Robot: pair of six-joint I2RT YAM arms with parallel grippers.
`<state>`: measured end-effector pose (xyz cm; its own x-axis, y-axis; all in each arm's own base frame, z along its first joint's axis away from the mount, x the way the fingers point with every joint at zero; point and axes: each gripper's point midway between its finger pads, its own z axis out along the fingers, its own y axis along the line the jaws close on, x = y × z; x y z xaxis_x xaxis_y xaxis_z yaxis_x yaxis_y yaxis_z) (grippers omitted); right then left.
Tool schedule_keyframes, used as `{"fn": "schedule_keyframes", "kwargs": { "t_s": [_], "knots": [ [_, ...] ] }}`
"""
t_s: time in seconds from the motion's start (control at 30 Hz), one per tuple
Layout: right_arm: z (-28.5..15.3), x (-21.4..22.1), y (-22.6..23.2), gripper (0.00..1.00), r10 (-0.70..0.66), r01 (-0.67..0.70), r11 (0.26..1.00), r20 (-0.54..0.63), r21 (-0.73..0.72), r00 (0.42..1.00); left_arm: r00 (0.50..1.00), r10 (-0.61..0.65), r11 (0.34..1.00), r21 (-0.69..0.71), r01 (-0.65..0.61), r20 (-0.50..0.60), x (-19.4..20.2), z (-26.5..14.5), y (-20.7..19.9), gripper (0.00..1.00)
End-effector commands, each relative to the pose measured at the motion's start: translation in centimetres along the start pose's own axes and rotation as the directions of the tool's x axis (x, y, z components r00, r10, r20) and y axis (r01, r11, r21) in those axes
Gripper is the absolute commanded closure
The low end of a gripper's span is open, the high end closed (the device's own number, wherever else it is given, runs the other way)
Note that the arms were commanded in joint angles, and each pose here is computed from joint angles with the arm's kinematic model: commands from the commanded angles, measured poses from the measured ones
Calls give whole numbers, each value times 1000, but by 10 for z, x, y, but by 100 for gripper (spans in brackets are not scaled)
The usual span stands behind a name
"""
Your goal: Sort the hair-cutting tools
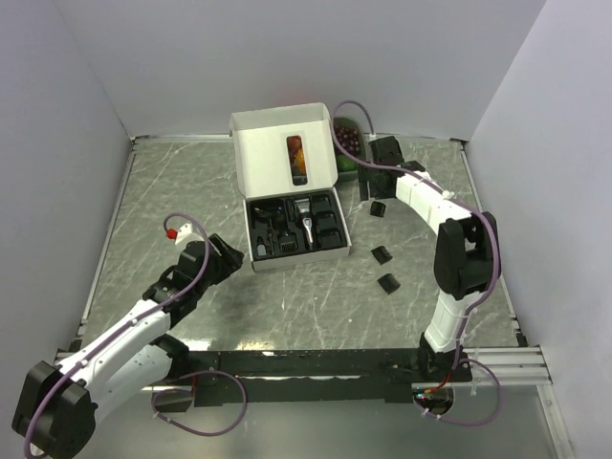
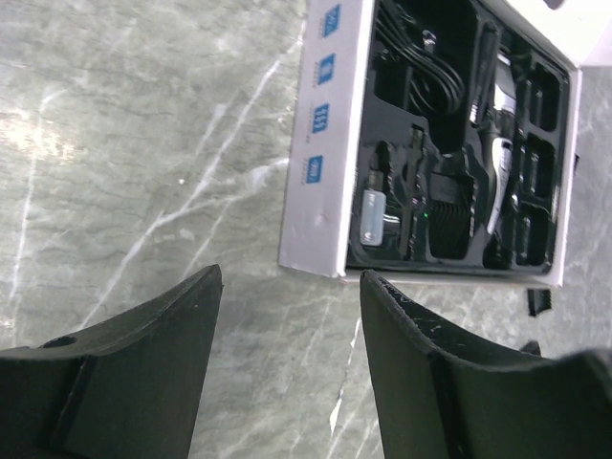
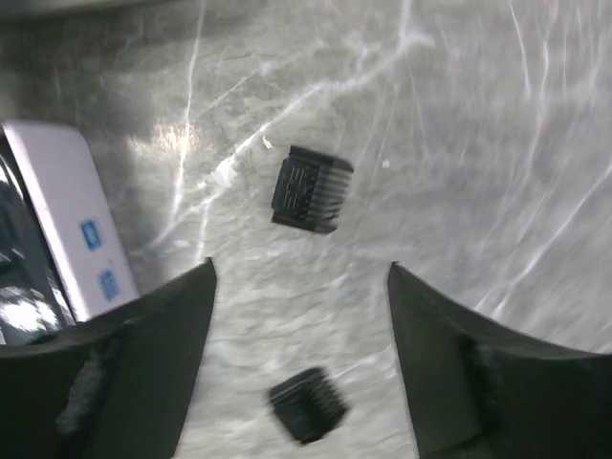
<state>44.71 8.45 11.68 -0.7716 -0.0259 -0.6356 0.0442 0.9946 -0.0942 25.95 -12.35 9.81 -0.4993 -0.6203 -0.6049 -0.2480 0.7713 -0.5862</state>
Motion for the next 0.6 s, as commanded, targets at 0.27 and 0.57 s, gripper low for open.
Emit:
{"fn": "schedule_keyframes", "kwargs": {
  "t_s": [0.27, 0.57],
  "knots": [
    [21, -29, 21, 4, -558, 588, 722, 195, -364, 807, 995, 68, 992, 114, -59, -78, 15, -6, -18, 35],
    [24, -17, 22, 4, -656, 650, 510, 234, -563, 717, 988, 91, 990, 121, -76, -124, 29, -4, -12, 35]
  ]
}}
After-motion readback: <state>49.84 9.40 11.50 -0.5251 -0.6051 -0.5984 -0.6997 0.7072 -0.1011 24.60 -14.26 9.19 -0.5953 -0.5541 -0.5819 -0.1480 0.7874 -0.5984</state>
